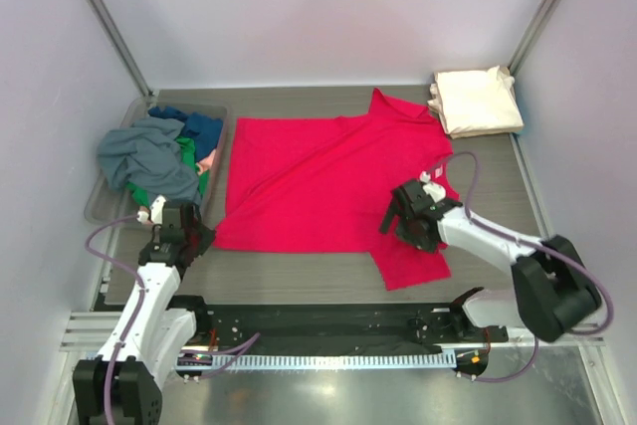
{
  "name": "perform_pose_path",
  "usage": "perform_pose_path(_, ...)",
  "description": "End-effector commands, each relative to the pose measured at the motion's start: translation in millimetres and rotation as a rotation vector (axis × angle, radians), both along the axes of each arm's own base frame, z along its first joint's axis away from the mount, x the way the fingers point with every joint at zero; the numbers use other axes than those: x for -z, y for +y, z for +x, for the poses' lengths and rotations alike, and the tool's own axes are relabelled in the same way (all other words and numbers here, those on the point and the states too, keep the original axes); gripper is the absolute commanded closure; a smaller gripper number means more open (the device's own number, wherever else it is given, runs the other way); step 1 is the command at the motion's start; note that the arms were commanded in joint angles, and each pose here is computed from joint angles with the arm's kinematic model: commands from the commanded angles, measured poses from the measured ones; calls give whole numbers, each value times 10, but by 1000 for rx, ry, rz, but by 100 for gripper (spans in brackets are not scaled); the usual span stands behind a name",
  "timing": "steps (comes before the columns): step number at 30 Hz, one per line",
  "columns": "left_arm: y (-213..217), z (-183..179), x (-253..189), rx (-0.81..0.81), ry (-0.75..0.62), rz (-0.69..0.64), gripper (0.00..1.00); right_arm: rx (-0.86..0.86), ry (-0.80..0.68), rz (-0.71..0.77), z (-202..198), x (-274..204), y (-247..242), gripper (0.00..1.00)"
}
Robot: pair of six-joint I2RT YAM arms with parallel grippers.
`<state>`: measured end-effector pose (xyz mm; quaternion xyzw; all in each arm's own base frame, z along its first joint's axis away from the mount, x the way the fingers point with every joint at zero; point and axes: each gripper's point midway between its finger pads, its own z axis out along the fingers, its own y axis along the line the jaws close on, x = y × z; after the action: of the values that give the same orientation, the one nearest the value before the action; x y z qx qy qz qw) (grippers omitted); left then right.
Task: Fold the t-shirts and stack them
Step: Flatten the tshirt out, then fold the tshirt
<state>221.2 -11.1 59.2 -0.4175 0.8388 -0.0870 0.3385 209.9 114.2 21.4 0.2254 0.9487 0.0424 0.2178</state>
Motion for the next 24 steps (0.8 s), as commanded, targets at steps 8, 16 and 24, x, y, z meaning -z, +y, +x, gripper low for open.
perform_pose_path(8,-44,173,-100,55,-89,-40,100,-44,-183,-52,579,-549,-28,1)
perform_pose_path(16,-94,178,-35,74,-97,-59,100,146,-70,7,-333,-236,-242,11)
perform_pose_path(24,-119,180,-49,84,-110,-69,100,156,12,28,-701,118,-154,36)
